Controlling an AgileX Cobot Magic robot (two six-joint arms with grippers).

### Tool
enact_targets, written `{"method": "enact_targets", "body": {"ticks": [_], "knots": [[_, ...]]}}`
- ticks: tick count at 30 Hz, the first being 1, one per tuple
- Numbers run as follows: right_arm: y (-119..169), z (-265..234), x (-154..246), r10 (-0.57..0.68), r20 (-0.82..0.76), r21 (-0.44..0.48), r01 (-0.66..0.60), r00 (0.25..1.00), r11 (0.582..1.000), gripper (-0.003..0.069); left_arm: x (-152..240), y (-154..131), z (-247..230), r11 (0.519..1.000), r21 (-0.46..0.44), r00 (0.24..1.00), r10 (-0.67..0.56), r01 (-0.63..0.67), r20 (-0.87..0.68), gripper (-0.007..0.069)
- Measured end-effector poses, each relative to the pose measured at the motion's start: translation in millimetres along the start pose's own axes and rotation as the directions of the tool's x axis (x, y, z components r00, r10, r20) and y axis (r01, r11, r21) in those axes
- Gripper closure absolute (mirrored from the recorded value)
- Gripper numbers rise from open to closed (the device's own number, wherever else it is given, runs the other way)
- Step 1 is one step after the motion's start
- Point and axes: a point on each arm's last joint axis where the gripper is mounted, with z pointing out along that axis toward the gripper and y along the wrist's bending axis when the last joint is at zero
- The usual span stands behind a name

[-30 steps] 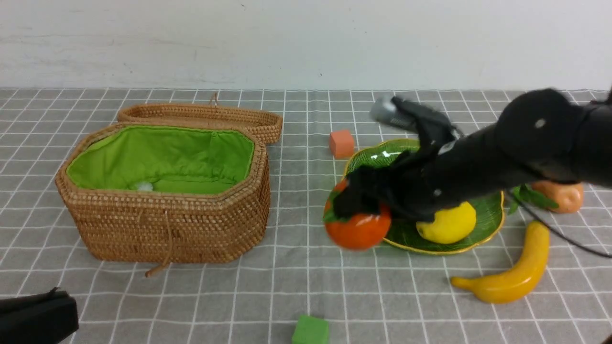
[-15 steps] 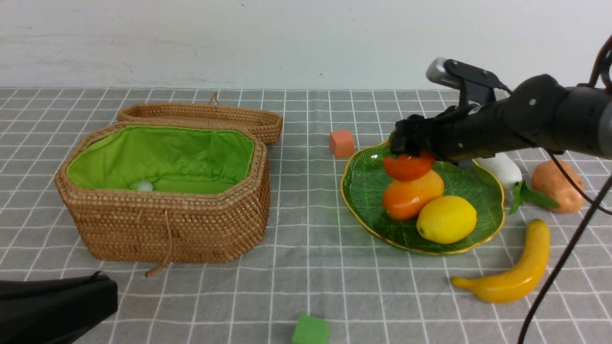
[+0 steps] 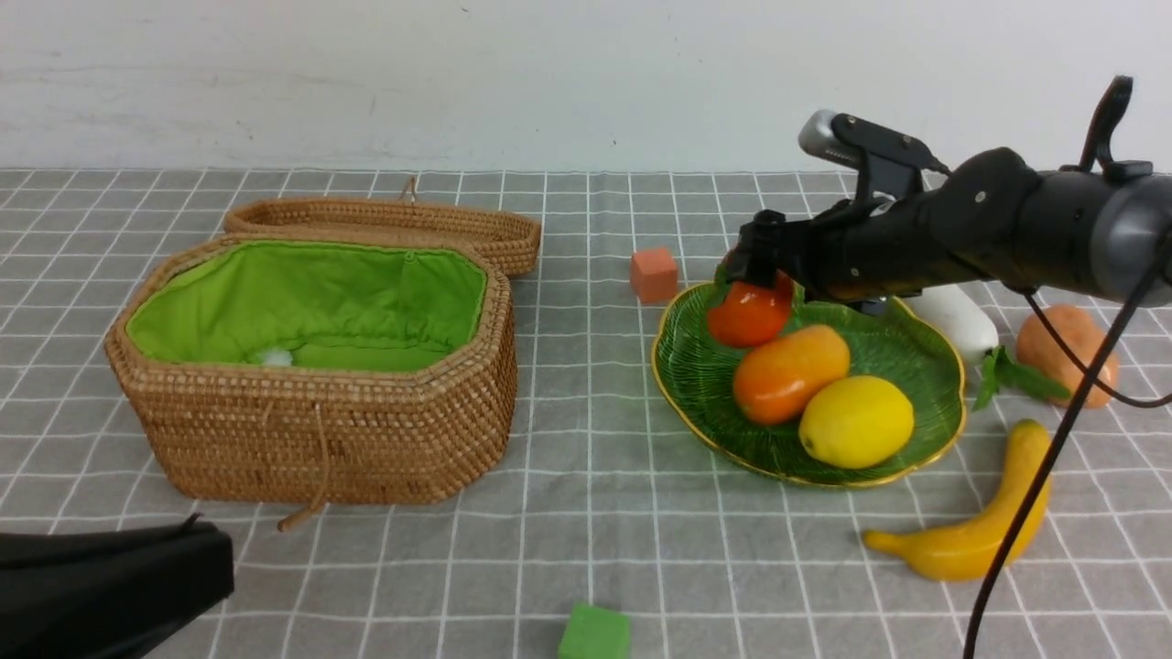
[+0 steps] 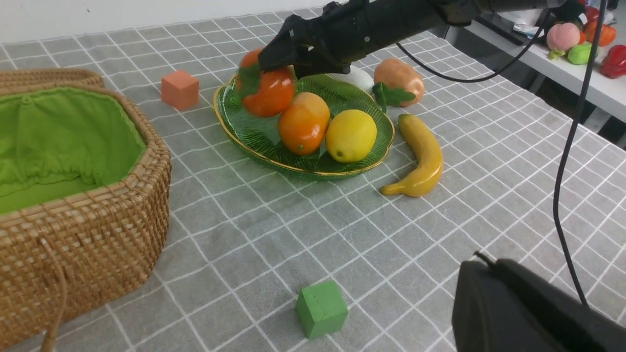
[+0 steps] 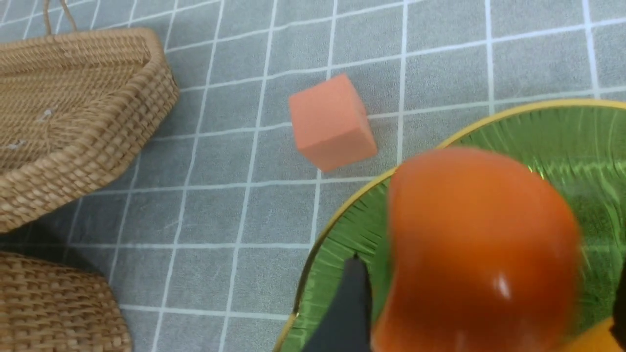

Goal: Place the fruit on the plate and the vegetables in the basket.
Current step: Grab a tomato with your right arm and place it on the plate on the right, then use the right arm to grab a banana and put it into the right plate

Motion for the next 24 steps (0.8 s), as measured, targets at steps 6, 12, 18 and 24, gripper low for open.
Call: {"method": "enact_targets", "body": {"ticks": [6,12,18,24], "knots": [[2,-14,0,-0.081,-0.088,-0.011,0.08,0.993,0.997,0.0057,0,0,0,1.0,0.004,1.0,-0.006,0.006,0.0,0.0638],[-1,-100,-23,-0.118,-0.234,-0.01,0.119,0.965,0.993,0.0363,0,0,0,1.0,0.004,1.0,0.025,-0.025,0.0,0.0638],[-33,-166,2,0.099,-0.408,0.258,0.011,0.907,0.966,0.0572,0,0,0,0.999,0.004,0.999,0.046,-0.046,0.0,0.0638],[-65,-163,58,0.338,-0.37,0.474,-0.137,0.866,0.87,0.0461,0,0,0,0.997,0.004,0.997,0.075,-0.075,-0.001,0.0638]]}}
